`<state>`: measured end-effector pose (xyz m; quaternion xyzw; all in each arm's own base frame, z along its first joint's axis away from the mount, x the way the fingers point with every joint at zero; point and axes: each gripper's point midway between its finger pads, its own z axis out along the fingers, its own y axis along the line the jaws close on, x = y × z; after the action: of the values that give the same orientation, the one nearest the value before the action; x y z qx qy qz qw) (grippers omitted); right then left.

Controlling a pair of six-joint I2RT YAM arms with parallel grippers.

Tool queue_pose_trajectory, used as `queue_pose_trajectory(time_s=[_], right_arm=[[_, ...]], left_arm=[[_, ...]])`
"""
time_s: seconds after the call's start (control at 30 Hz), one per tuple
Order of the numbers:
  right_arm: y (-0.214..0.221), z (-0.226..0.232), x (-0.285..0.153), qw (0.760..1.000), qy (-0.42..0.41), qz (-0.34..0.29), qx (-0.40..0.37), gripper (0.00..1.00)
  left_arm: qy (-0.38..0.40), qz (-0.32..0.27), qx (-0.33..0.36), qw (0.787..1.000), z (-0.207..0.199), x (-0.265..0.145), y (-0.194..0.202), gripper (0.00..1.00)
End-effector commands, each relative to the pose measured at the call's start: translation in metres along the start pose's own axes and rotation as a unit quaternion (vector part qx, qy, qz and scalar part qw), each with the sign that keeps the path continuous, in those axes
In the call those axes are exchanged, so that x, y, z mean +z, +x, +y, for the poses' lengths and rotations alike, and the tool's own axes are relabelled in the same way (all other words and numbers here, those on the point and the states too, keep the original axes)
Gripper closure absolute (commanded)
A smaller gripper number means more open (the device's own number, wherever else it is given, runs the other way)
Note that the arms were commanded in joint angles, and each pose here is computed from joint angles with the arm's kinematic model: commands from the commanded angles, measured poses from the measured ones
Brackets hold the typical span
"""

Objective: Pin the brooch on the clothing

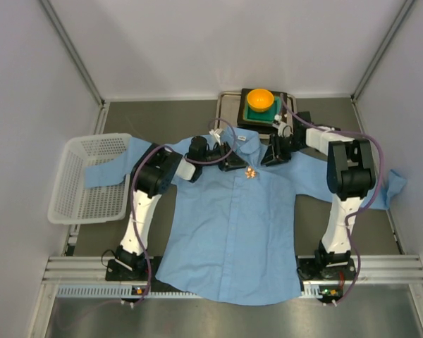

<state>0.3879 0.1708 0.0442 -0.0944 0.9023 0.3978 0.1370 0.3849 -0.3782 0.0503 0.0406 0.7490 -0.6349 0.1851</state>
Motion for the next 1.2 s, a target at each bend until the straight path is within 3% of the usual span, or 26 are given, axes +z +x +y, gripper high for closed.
queue_pose_trajectory(time_s=[0.0,0.07,0.27,0.47,0.63,0.73,0.97,1.07,1.1,1.17], right_arm=[[-0.013,-0.016,-0.03,0.993,0.098,-0.011,-0.07,0.66],[-0.011,-0.025,-0.034,0.989,0.124,-0.001,-0.081,0.68],[-0.004,-0.053,-0.04,0.975,0.188,0.025,-0.114,0.71],[-0.013,-0.073,-0.047,0.961,0.234,0.029,-0.142,0.71],[-0.031,-0.08,-0.048,0.955,0.25,0.014,-0.159,0.7],[-0.036,-0.079,-0.048,0.955,0.249,0.011,-0.163,0.68],[-0.034,-0.037,-0.045,0.969,0.181,-0.008,-0.166,0.65],[-0.035,-0.022,-0.052,0.971,0.172,-0.02,-0.163,0.64],[-0.038,-0.017,-0.055,0.972,0.17,-0.026,-0.162,0.64],[-0.04,-0.008,-0.063,0.971,0.167,-0.036,-0.166,0.64]], left_arm=[[0.022,-0.012,0.032,0.999,-0.031,-0.012,-0.024,0.57],[0.034,-0.007,0.036,0.999,-0.038,-0.015,-0.021,0.48],[-0.01,0.0,0.036,0.999,-0.034,-0.028,-0.008,0.46],[-0.137,-0.019,0.0,0.99,0.013,-0.061,-0.007,0.56],[-0.252,-0.023,-0.033,0.967,0.055,-0.101,0.0,0.69],[-0.259,-0.026,-0.027,0.965,0.059,-0.116,-0.001,0.71],[-0.145,-0.002,0.103,0.984,-0.017,-0.082,-0.017,0.5],[-0.117,0.004,0.118,0.986,-0.04,-0.067,-0.015,0.45],[-0.116,0.008,0.112,0.987,-0.041,-0.064,-0.013,0.35],[-0.123,0.015,0.095,0.988,-0.046,-0.054,-0.011,0.32]])
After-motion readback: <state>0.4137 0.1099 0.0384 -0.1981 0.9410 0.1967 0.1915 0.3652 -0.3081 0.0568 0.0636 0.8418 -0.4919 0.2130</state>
